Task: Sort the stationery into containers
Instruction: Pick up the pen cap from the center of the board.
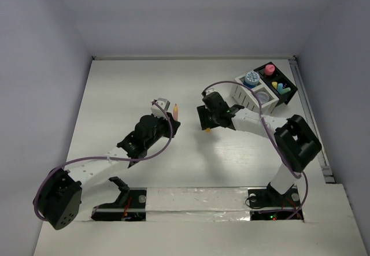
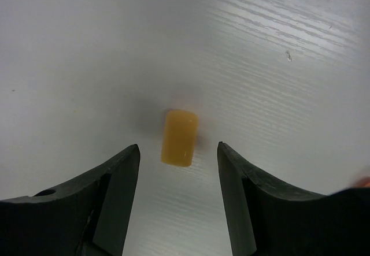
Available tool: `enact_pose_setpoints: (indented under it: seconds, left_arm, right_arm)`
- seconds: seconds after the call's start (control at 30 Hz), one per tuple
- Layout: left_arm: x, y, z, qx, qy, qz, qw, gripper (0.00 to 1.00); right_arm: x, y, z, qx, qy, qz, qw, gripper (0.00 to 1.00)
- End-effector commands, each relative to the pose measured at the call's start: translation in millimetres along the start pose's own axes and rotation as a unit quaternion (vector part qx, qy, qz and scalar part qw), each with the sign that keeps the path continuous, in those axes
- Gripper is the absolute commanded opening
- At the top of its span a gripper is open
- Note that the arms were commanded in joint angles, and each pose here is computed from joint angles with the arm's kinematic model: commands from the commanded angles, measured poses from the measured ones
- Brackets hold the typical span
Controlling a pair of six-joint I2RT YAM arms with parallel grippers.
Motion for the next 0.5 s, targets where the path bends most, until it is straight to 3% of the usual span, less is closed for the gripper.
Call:
enact_pose_setpoints:
  seconds: [0.0,0.1,0.2,0.37,0.47]
  left_arm:
    - [-2,-5,1,0.005,0.000,-0.023,1.000,0.00]
    - [-1,-6,1,0.005,-0.002,-0.023,1.000,0.00]
    - [1,-5,1,0.004,-0.003,-0.020,1.000,0.00]
    - [3,-2,1,0.005,0.000,-0.015,1.000,0.00]
    - [3,-2,1,0.003,0.000,-0.017,1.000,0.00]
  right_arm:
    - [4,-16,0,0.003,-0.009,-0.015,1.000,0.62]
    - [15,-13,-2,0.003,-0.009,0.000,1.000,0.60]
    - [25,-8,0,0.001,-0.015,0.014,1.000,0.48]
    - [40,-6,1,0.001,-0.010,0.022,1.000,0.47]
    - [41,-7,0,0.000,-0.003,0.023,1.000,0.26]
Point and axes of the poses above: each gripper's point midway between its finger pads, its own x axis out along the fingers, its own z axis along the line the jaws close on, y = z × x, the point moved 10 cm from there along -x, back along the fingers, and after that the axes turned 4 degrees about x, right-handed, at the moved point
